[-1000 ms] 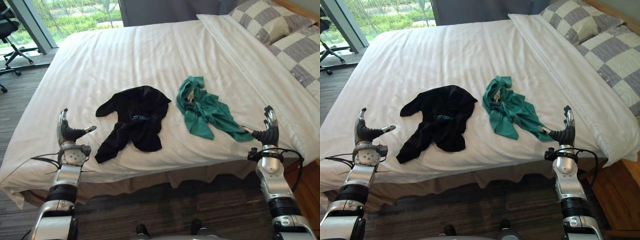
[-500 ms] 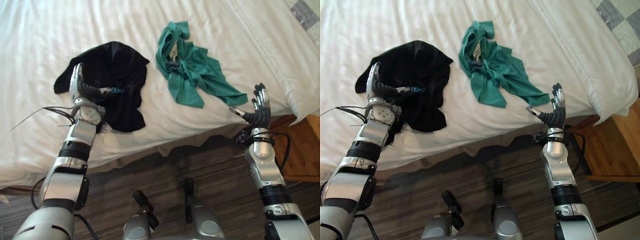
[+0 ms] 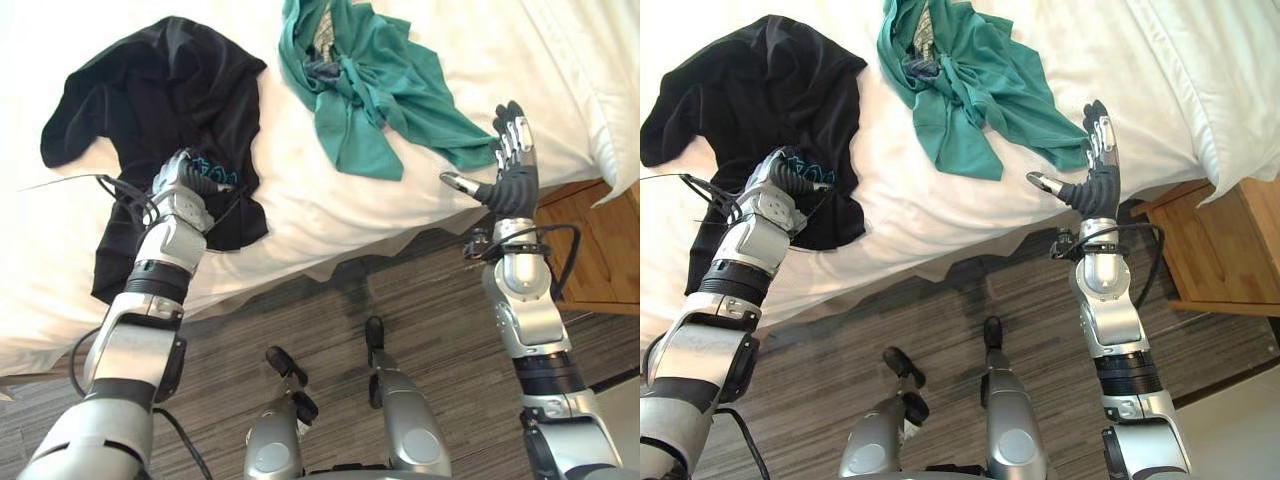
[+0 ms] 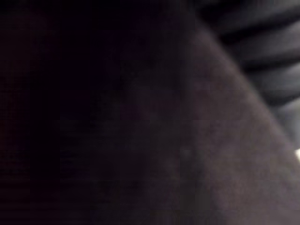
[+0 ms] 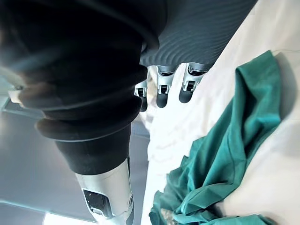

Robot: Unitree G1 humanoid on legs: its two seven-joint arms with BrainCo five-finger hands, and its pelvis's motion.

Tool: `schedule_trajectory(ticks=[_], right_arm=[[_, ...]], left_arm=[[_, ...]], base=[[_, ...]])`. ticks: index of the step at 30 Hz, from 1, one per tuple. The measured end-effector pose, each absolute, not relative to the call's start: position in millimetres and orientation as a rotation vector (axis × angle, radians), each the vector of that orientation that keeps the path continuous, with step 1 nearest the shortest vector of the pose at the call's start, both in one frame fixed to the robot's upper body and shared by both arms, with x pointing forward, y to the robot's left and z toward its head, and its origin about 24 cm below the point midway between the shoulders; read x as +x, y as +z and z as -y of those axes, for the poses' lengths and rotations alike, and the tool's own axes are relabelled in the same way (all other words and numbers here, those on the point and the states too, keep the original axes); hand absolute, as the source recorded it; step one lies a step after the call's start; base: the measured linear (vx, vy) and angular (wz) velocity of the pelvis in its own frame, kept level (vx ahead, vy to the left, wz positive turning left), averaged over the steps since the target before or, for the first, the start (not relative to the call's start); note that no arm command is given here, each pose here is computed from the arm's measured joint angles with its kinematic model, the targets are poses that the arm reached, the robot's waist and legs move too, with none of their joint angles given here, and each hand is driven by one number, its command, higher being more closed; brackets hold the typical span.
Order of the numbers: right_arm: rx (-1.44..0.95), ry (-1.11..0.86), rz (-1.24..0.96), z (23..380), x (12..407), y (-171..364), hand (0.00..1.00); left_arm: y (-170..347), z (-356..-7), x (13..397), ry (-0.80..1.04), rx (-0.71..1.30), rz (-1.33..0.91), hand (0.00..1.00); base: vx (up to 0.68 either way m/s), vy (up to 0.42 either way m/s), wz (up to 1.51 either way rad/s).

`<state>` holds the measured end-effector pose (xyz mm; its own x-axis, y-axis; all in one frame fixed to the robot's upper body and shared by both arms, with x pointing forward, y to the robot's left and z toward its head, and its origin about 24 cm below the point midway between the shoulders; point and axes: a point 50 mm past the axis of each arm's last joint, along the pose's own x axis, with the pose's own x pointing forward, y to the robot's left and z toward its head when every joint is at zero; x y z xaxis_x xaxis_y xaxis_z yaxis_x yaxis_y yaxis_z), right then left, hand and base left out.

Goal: Tidy the bed and pick cloth on bed and put in laundry

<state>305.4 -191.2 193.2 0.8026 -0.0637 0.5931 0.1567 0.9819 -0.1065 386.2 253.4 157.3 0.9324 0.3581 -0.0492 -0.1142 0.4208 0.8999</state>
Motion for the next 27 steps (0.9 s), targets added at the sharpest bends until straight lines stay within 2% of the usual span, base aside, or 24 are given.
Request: schedule_trajectory(ticks=[5, 9, 11, 14, 17, 21, 27], right_arm=[[-0.241, -0.053, 0.659, 184.7, 305.9, 201.5, 0.0], [-0.416, -0.075, 0.667, 191.8, 311.7, 216.6, 0.0], [-0.563, -0.145, 0.627, 212.5, 319.3, 225.8, 0.0], [-0.691, -0.231, 0.56, 240.3, 329.4, 241.6, 0.0], [-0.783, -0.312, 0.466, 263.2, 345.0, 253.7, 0.0], [-0.932, -0.388, 0.312, 295.0, 358.9, 259.6, 0.0], [-1.015, -0.463, 0.127, 328.4, 368.3, 270.6, 0.0]], left_arm=[[139.0, -257.0, 379.8, 0.285, 1.069, -0.234, 1.0], [111.6, -251.7, 355.6, 0.208, 0.638, -0.012, 1.0], [83.5, -235.5, 324.9, 0.122, 0.359, 0.072, 1.0], [56.2, -208.2, 289.1, 0.021, 0.035, 0.092, 1.0], [33.0, -200.8, 262.6, -0.017, -0.182, 0.026, 1.0], [31.5, -196.1, 246.2, -0.027, -0.314, 0.022, 1.0], [54.0, -190.9, 250.8, -0.075, -0.438, 0.108, 1.0]], base=[[0.0, -0.011, 0.0], [0.05, -0.034, 0.36], [0.06, -0.014, 0.72], [0.06, 0.006, 0.65], [0.02, -0.003, 0.47], [0.01, 0.01, 0.35], [0.01, 0.008, 0.23]])
